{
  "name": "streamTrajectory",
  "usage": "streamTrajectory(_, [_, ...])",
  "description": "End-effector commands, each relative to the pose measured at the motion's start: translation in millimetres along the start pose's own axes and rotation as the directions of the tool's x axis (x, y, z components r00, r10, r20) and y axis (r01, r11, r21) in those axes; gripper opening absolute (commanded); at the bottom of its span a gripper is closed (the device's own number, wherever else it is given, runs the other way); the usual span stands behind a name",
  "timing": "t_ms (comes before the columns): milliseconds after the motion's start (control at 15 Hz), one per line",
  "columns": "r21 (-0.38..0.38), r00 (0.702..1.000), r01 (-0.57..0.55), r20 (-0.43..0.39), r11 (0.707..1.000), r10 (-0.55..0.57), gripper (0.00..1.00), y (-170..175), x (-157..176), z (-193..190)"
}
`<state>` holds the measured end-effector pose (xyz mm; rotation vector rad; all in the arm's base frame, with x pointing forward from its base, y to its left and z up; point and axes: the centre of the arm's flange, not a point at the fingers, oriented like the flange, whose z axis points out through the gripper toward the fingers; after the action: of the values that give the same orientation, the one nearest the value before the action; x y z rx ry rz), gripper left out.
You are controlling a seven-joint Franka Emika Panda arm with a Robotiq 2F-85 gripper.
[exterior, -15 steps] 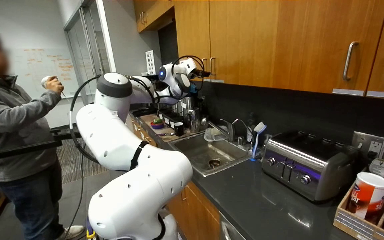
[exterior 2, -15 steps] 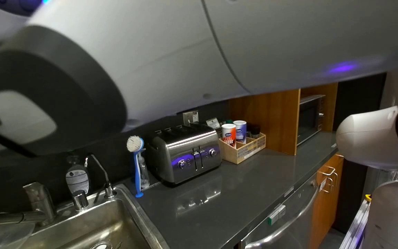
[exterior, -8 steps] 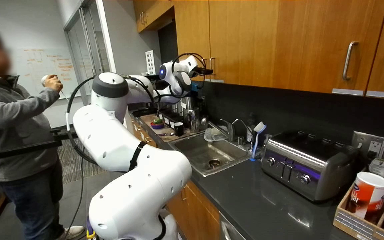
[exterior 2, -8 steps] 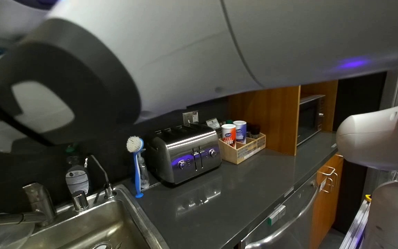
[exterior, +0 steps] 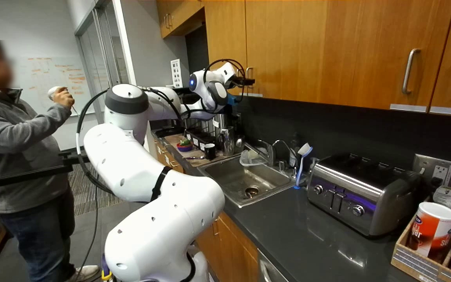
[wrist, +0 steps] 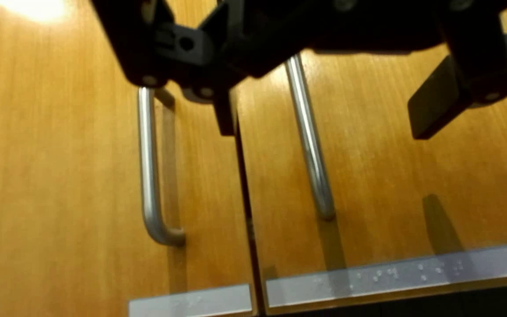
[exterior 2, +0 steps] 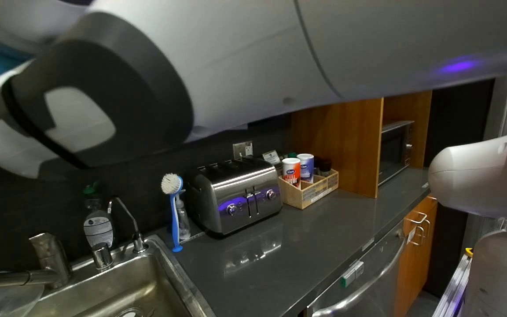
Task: Open the second cabinet door from the left
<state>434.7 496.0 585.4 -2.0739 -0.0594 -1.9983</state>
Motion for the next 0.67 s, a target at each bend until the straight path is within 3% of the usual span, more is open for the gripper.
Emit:
streamTrajectory(0, [0.009,1.000,0.006,0.027,1.000,-0.007,1.00,-11.3,-3.8,-9.0])
streamTrajectory(600, [0.014,0.997,0.048,0.055,0.999,-0.049,1.00,-28.8,-17.9,-5.8])
